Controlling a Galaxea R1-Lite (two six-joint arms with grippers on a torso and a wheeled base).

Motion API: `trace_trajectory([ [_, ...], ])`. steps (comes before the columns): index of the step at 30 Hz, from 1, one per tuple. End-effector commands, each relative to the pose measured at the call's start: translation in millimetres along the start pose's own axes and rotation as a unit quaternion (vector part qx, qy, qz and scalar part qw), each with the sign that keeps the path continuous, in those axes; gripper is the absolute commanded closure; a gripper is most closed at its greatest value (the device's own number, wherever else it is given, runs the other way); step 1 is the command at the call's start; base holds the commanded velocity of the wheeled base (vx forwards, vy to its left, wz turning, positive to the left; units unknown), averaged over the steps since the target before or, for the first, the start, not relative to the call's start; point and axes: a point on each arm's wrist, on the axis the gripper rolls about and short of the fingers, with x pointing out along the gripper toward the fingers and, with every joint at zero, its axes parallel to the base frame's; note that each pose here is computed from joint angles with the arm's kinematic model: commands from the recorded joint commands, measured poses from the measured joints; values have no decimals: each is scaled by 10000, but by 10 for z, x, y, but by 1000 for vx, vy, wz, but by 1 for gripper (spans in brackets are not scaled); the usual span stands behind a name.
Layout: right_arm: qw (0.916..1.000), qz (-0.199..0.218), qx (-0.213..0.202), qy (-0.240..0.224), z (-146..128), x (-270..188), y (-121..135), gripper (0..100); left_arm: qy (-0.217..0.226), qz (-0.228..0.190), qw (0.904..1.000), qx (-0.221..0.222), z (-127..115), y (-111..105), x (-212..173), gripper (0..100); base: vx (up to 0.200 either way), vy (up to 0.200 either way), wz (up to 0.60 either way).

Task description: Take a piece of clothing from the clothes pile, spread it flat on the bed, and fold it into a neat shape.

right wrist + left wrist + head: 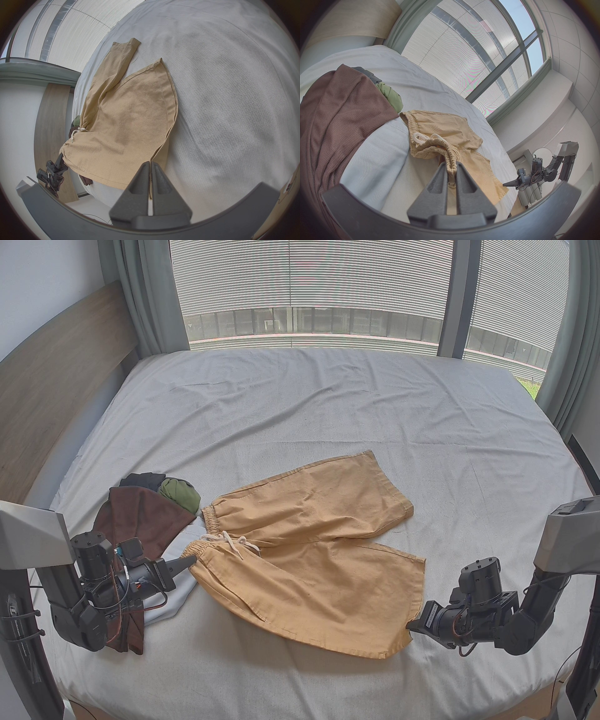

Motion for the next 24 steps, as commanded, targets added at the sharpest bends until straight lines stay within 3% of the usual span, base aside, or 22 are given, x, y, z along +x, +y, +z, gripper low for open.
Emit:
trace_trajectory([
  [1, 10000, -7, 9, 3, 0, -1, -4, 100, 0, -3, 10000, -5, 0, -2, 0, 100, 0, 0, 0],
  [6, 10000, 69, 27, -22, 23, -41, 1, 100, -23, -14, 10000, 5, 16, -9, 0, 100, 0, 0, 0],
  [14, 9964, 629, -27, -572, 238, -370, 204, 100, -112, -73, 9999, 52, 69, -40, 10, 100, 0, 0, 0],
  [24, 9910, 897, -58, -991, 440, -575, 352, 100, -324, -226, 9992, -17, 200, -135, 23, 100, 0, 0, 0],
])
